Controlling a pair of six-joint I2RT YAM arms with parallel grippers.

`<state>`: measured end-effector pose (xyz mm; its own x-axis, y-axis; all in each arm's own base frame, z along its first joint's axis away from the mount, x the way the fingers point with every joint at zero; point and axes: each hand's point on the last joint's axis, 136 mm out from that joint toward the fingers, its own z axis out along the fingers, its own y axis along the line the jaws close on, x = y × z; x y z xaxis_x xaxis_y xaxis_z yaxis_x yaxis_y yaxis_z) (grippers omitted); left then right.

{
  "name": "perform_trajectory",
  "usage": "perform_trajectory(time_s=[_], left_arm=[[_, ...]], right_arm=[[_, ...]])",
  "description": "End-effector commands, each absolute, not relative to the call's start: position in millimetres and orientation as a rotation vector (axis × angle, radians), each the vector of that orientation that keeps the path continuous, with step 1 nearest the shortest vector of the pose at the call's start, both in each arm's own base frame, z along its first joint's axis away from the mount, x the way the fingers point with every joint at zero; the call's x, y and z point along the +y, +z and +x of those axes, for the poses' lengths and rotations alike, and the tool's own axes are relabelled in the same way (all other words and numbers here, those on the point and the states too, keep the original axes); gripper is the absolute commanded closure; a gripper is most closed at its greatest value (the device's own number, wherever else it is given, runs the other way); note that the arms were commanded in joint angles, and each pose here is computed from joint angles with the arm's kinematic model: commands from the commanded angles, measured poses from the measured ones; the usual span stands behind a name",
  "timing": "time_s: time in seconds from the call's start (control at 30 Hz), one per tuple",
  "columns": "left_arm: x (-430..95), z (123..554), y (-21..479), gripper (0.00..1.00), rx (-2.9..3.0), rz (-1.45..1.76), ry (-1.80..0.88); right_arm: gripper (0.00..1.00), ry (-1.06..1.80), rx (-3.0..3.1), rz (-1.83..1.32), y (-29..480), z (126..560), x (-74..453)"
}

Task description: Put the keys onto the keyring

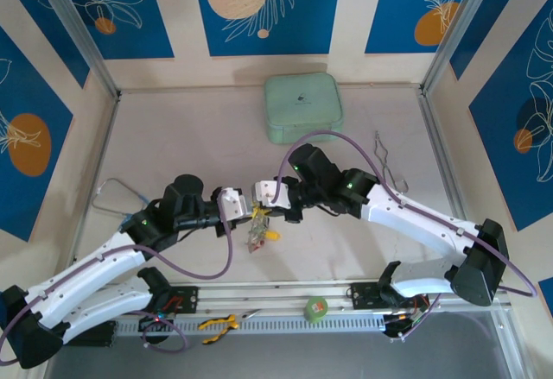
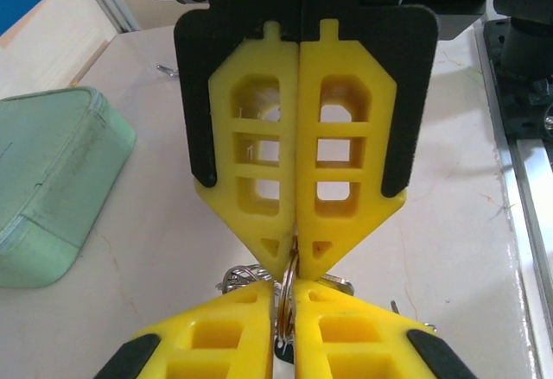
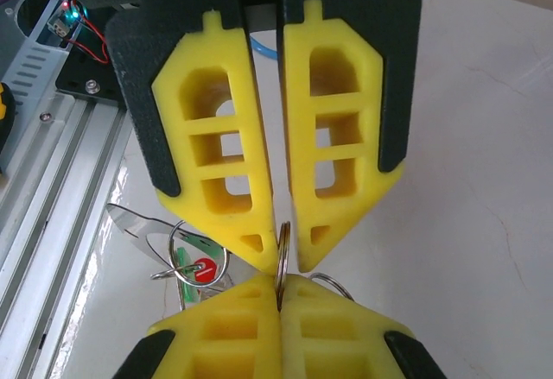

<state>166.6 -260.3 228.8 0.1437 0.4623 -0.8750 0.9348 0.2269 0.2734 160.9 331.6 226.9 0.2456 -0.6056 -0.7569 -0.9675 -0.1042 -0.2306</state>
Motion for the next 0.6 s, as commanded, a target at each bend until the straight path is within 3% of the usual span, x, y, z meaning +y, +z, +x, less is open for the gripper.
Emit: perform_trajectory(time_s=[0.0, 0.07, 0.23, 0.57], left_arm=[[-263, 167, 240, 0.97, 1.445, 1.393, -0.583], [-262, 166, 239, 1.00, 1.441, 1.390, -0.586], [-260, 165, 245, 1.00, 1.404, 1.318, -0.607], [-261, 160, 253, 1.00, 1.312, 1.133, -0.737]], right_arm=[[1.00, 0.784, 1.294, -1.738, 265, 141, 343], [0.99, 0.800, 1.293, -1.703, 267, 141, 341], [0.72, 0.886, 1.335, -1.552, 267, 152, 324], [0.70, 0.931, 1.435, -1.476, 236, 158, 316]])
